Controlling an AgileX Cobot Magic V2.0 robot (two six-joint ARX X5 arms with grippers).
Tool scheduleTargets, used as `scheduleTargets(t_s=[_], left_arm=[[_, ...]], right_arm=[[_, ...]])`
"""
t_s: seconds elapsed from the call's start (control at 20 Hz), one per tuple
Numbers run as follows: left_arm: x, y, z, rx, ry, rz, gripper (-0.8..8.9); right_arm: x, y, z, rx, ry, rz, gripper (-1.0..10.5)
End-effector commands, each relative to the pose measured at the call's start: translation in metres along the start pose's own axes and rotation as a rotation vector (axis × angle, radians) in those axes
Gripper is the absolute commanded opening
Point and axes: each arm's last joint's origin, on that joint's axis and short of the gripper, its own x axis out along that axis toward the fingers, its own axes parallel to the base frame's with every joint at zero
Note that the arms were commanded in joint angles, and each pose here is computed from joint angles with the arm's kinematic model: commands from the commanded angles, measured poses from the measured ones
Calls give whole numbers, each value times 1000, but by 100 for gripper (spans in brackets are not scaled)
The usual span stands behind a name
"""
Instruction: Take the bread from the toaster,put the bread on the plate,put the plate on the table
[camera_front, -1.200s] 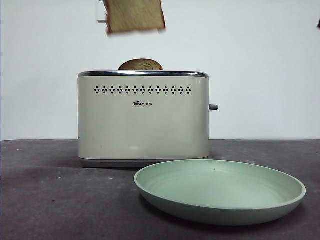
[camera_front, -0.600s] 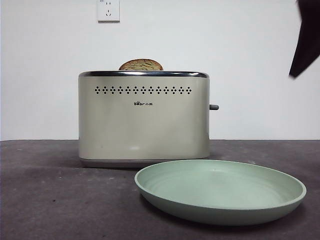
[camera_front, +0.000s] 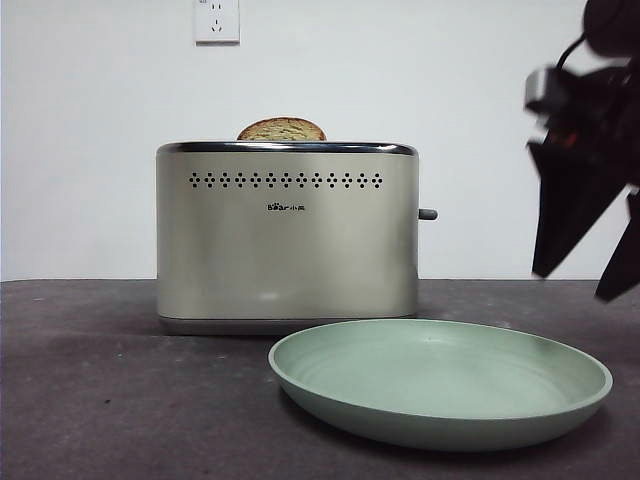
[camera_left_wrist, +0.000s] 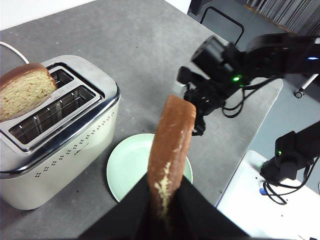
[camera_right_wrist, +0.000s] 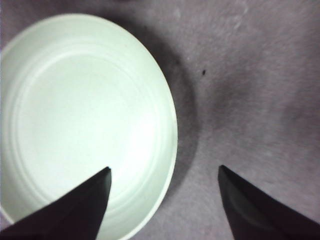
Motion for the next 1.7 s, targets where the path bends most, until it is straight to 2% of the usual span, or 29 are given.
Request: scheduleTargets(t_s=[0.05, 0.25, 0.65, 0.75, 0.9, 1.05, 1.15, 1.35, 1.5, 1.7], left_arm=[[-4, -3, 5, 42, -26, -7, 3], [-4, -3, 5, 41, -26, -7, 3], [-4, -3, 4, 30, -10, -15, 3], [-3, -3, 4, 29, -10, -35, 3], [-1, -3, 4, 22, -6, -82, 3], [6, 0, 3, 16, 22, -142, 3], [17, 5, 2, 11, 66, -216, 3], [55, 25, 4, -30, 158, -322, 3], [98, 42, 4, -59, 249, -390, 3], [157, 63, -7, -103, 388, -449, 3]], right_arm=[[13, 0, 7, -1, 28, 10, 295], [37, -2, 10, -3, 70, 15, 207], [58, -8, 12, 4, 98, 14, 79], [58, -8, 13, 3, 96, 14, 16], [58, -8, 13, 3, 94, 16, 3], [53, -3, 14, -2, 76, 120, 3], [42, 4, 15, -19, 41, 183, 3], [19, 23, 14, -67, -27, 223, 3], [0, 38, 11, -98, -76, 295, 3], [-16, 51, 7, -127, -122, 318, 3]])
